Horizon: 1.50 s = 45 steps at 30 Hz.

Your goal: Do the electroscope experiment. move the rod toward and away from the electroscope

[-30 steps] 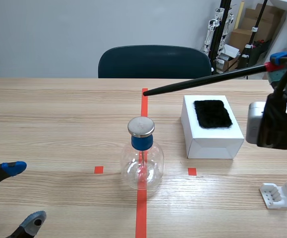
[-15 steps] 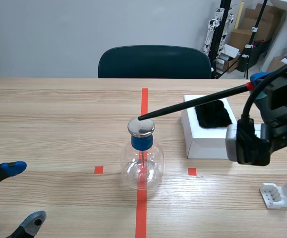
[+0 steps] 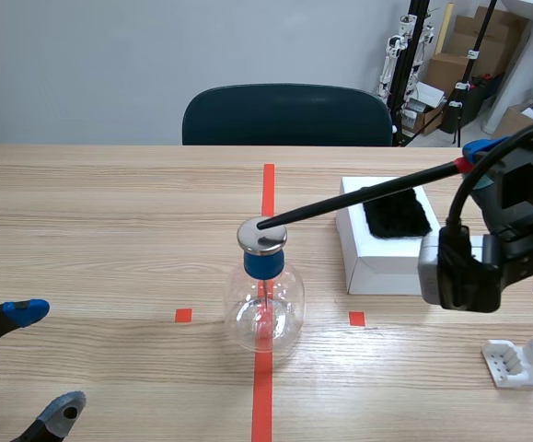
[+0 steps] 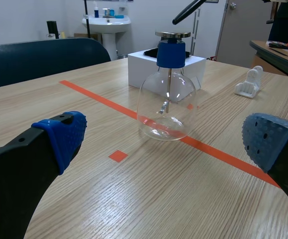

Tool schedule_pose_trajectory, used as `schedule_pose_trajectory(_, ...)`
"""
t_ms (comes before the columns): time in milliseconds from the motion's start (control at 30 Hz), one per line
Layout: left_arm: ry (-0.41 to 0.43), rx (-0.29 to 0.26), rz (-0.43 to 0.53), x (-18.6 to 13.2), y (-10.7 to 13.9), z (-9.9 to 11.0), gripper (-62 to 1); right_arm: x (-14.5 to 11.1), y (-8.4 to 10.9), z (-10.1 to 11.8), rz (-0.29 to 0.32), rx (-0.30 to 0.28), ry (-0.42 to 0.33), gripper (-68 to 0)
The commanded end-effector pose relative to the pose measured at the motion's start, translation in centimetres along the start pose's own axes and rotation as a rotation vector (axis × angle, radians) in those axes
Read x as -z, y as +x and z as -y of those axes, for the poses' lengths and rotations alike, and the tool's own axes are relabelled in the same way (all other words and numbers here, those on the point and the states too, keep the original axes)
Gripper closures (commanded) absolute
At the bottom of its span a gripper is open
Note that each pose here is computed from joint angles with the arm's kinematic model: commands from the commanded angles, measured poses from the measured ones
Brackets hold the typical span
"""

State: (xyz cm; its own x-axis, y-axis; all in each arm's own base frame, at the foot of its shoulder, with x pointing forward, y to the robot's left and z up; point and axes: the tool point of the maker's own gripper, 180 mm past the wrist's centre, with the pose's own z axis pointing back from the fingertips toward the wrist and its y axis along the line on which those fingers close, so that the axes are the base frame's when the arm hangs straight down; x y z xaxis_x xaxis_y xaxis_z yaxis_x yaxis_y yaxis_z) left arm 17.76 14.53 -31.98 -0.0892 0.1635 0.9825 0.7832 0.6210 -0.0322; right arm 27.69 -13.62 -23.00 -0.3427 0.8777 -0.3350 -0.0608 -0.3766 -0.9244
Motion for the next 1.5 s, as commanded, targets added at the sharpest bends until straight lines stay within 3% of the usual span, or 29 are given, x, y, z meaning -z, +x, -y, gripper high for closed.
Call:
schedule_pose_trajectory(0, 0.008, 0.018, 0.022, -0.1, 0.7, -0.5, -62.3, 0.2, -0.6, 1.2, -0.018, 0.003, -0.043, -3.7)
schedule_pose_trajectory(167, 0.008, 0.018, 0.022, -0.1, 0.7, -0.5, -62.3, 0.0, -1.1, 2.8, -0.03, 0.053, -0.083, -3.7)
schedule_pose_trajectory(467, 0.008, 0.018, 0.021, -0.1, 0.7, -0.5, -62.3, -2.3, -2.5, 7.7, -0.053, 0.306, -0.183, -3.7)
schedule_pose_trajectory(700, 0.008, 0.018, 0.021, -0.1, 0.7, -0.5, -62.3, -4.6, -1.1, 8.2, -0.013, 0.486, -0.144, -3.7)
schedule_pose_trajectory(933, 0.008, 0.018, 0.021, -0.1, 0.7, -0.5, -62.3, -6.6, 1.7, 6.9, 0.042, 0.59, -0.05, -3.7)
schedule_pose_trajectory(1133, 0.008, 0.018, 0.021, -0.1, 0.7, -0.5, -62.3, -8.3, 3.8, 6.5, 0.087, 0.675, -0.02, -3.7)
schedule_pose_trajectory(1467, 0.008, 0.018, 0.021, -0.1, 0.7, -0.5, -62.3, -10.0, 5.7, 5.7, 0.138, 0.706, 0.031, -3.7)
